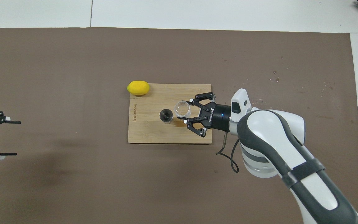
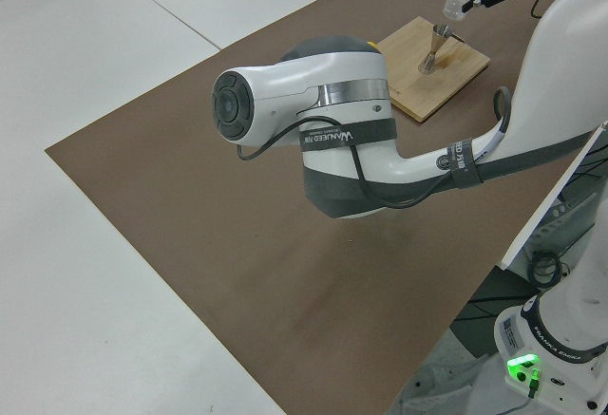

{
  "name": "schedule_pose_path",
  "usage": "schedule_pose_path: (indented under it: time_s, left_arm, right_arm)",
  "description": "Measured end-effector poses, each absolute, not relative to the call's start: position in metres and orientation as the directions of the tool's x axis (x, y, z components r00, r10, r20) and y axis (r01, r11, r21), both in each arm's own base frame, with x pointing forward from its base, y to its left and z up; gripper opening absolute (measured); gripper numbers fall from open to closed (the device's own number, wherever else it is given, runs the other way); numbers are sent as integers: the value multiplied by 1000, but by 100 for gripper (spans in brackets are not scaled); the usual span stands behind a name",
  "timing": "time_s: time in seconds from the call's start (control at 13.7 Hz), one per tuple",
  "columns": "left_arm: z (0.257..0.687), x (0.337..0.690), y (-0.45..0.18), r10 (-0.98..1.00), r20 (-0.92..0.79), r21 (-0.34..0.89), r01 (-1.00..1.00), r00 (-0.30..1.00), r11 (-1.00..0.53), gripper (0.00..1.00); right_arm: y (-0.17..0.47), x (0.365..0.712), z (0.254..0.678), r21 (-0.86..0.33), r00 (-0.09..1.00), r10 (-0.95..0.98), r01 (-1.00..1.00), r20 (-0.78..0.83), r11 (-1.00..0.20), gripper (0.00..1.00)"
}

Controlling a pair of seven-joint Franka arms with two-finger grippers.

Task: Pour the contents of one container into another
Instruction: 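Tilt the glass cup over the metal cup with the right gripper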

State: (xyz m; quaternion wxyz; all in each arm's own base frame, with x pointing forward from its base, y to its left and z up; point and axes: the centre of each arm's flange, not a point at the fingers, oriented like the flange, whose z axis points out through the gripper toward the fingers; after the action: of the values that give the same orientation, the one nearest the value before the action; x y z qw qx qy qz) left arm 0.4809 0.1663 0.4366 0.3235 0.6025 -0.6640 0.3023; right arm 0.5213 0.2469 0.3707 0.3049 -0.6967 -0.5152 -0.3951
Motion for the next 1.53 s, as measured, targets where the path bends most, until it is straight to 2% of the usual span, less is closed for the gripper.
schedule_pose_path:
  time_s: [0.37, 0.58, 1.02, 1.53]
  left_arm:
    - [436, 495, 172, -733, 679, -13, -999, -47, 52, 100]
    - [437, 506, 163, -804, 594, 43, -999, 28, -3, 100]
    - [463, 519, 138, -880, 466, 47, -996, 91, -77, 100]
    - [487, 516, 113, -895, 324, 131, -951, 308, -280, 100]
  right_arm:
    - [251, 517, 393, -39, 179, 531, 963, 828, -265, 51]
    - [260, 514, 395, -11, 173, 554, 959, 815, -283, 51]
    - [274, 519, 417, -7, 203, 657, 958, 726, -287, 51]
    - [281, 520, 424, 0, 206, 693, 959, 691, -284, 51]
